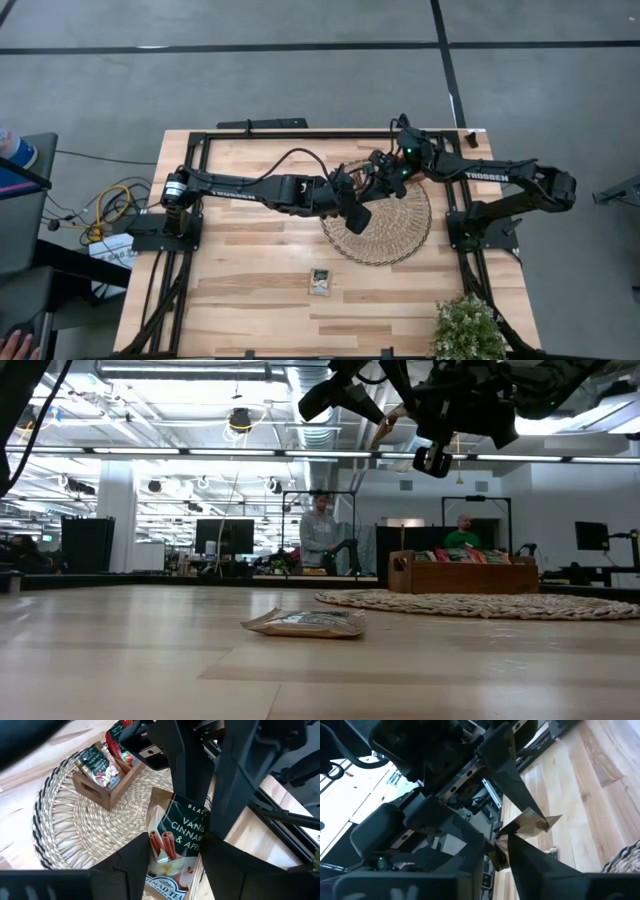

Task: Pick & Place Tea
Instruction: Put the brown tea pack into the left compartment of the brown organizer

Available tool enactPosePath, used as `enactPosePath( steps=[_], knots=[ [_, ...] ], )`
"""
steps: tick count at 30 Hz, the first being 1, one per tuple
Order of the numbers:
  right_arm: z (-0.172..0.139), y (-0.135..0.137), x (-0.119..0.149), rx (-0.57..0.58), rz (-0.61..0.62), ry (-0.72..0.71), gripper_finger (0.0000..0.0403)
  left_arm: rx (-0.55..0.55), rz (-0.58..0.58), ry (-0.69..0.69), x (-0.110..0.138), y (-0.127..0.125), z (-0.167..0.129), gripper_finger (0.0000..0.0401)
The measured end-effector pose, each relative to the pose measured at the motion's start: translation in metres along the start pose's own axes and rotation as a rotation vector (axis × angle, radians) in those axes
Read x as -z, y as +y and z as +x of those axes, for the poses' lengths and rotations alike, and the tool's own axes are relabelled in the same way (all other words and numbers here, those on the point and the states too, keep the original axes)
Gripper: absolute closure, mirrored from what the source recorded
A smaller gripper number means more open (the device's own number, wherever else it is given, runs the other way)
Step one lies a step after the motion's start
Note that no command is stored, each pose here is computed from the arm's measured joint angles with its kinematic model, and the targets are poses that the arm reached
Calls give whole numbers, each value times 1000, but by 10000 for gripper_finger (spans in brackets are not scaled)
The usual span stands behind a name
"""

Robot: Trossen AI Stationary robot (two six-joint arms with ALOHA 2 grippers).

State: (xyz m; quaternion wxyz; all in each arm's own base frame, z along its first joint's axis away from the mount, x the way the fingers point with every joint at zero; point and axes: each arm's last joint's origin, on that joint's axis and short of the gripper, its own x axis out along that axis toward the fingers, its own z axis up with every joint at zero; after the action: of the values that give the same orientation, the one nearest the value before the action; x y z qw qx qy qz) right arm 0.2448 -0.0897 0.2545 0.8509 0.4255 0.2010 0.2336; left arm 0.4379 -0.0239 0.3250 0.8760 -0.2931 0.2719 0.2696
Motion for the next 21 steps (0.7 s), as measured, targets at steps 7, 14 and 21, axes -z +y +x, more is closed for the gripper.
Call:
enactPosePath(
  steps=[7,14,21],
  knots=[
    [-3,-2,0,14,-21,-1,395,4,-4,-1,0,0,0,236],
    [-10,-6,-3,28,-14,-24,402,27,-13,-1,-1,-2,1,236],
    [-19,-12,-4,56,14,-39,403,66,-82,5,-1,-5,0,229]
  ],
)
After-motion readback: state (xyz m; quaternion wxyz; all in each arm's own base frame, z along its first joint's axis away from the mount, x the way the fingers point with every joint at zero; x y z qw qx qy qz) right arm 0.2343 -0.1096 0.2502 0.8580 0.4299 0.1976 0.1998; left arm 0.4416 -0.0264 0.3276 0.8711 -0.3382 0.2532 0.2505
